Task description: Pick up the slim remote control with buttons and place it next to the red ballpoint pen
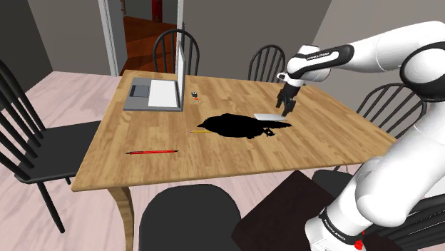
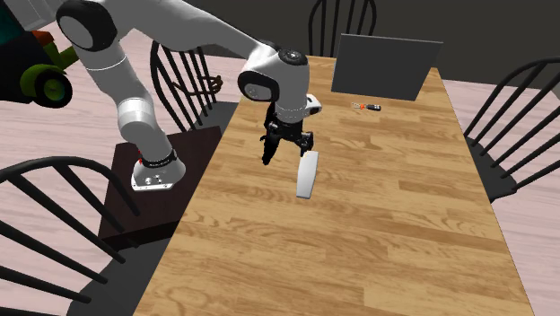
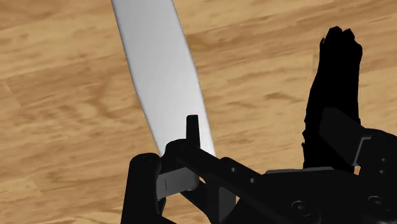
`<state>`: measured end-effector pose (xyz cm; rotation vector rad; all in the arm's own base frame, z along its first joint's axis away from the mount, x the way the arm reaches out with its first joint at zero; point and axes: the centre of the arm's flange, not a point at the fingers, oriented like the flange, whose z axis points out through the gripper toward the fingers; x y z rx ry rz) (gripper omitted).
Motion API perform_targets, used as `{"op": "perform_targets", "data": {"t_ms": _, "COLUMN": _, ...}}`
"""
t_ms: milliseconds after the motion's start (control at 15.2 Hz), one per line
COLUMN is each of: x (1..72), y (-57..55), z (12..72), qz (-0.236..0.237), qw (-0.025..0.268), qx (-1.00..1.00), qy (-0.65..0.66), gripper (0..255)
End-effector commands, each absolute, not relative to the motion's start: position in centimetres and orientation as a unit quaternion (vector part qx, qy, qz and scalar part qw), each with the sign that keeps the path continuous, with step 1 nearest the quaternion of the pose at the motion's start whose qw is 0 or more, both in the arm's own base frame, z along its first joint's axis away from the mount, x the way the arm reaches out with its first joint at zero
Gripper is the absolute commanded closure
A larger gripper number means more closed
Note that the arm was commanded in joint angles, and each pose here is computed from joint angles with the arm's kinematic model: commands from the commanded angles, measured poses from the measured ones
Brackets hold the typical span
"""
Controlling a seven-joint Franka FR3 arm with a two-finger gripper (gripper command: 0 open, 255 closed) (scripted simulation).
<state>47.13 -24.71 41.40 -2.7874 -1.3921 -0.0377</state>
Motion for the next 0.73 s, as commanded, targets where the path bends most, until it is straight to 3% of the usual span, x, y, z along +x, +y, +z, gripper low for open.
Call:
{"op": "perform_targets", "data": {"t_ms": 0, "x": 48.8, "y": -26.3, "z": 39.8, "qz": -0.009, "qw": 0.01, "qx": -0.881, "qy": -0.472, "gripper": 0}}
{"op": "perform_targets", "data": {"t_ms": 660, "x": 52.8, "y": -29.1, "z": 34.1, "qz": -0.001, "qw": 0.005, "qx": -0.852, "qy": -0.523, "gripper": 0}}
